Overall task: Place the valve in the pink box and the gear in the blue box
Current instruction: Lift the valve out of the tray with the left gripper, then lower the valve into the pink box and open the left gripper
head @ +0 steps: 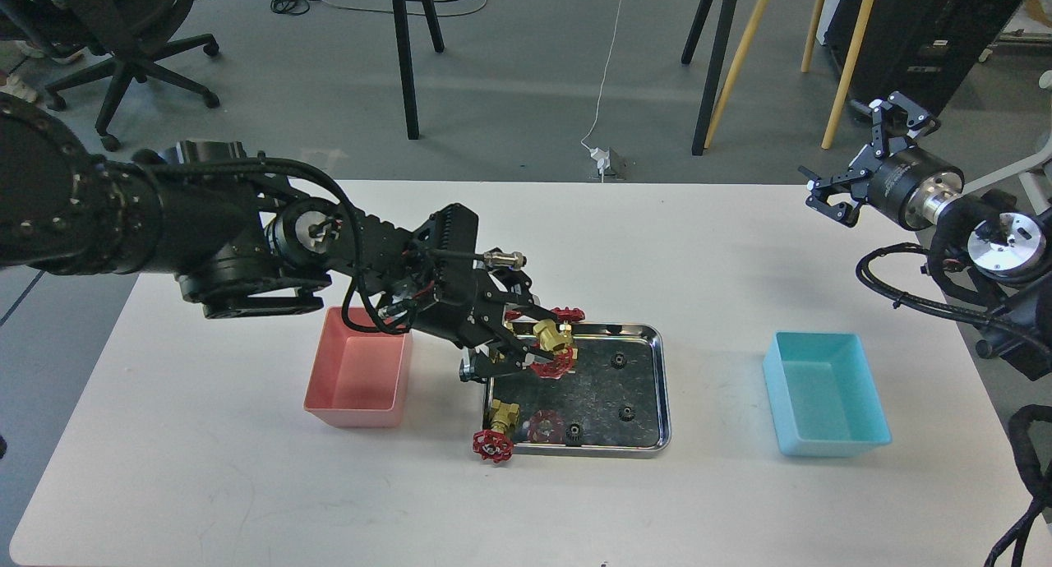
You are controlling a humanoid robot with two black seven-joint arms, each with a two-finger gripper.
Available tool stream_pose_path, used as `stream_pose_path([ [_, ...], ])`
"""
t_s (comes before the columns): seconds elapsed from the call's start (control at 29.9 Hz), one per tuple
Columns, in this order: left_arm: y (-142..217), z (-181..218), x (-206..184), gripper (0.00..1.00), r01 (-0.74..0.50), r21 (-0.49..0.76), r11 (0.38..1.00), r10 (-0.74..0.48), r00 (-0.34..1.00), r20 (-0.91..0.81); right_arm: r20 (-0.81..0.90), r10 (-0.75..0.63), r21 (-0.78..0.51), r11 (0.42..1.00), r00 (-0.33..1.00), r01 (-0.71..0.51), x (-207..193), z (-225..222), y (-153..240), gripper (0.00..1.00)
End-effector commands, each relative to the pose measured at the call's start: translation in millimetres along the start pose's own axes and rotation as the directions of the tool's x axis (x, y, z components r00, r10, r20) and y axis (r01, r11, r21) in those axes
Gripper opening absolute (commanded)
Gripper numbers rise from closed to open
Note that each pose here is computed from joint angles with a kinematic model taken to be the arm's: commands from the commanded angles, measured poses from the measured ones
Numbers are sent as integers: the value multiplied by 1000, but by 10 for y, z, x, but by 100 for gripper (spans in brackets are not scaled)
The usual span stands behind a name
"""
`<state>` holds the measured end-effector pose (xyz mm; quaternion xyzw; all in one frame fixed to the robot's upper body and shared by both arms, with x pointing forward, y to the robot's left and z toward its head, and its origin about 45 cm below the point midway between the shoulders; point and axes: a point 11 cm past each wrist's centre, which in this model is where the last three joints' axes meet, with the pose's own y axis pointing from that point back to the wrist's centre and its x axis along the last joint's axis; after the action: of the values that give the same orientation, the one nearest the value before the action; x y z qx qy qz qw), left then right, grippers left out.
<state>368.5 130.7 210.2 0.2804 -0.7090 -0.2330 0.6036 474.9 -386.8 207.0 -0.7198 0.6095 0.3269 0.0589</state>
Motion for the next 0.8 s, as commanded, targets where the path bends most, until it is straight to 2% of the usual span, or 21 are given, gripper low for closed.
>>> stream_pose_path([
  [0.0, 248, -88, -53, 25, 5, 45, 999, -4, 1000, -21, 0, -1, 0, 1000, 1000, 1, -5, -3, -2, 99],
  [0.27, 716, -180, 92, 26, -32, 114, 993, 37, 999, -38, -2, 1, -1, 1000, 1000, -1, 1, 1, -1, 99],
  [0.57, 1187, -206, -335, 26, 27, 200, 979, -10, 996, -86, -6, 5, 5, 1000, 1000, -5, 15, -41, 15, 99],
  [0.77, 1301, -75, -613, 26, 52, 209, 976, -22, 989, -144, -7, 9, 4, 1000, 1000, -9, 31, -39, 23, 99],
])
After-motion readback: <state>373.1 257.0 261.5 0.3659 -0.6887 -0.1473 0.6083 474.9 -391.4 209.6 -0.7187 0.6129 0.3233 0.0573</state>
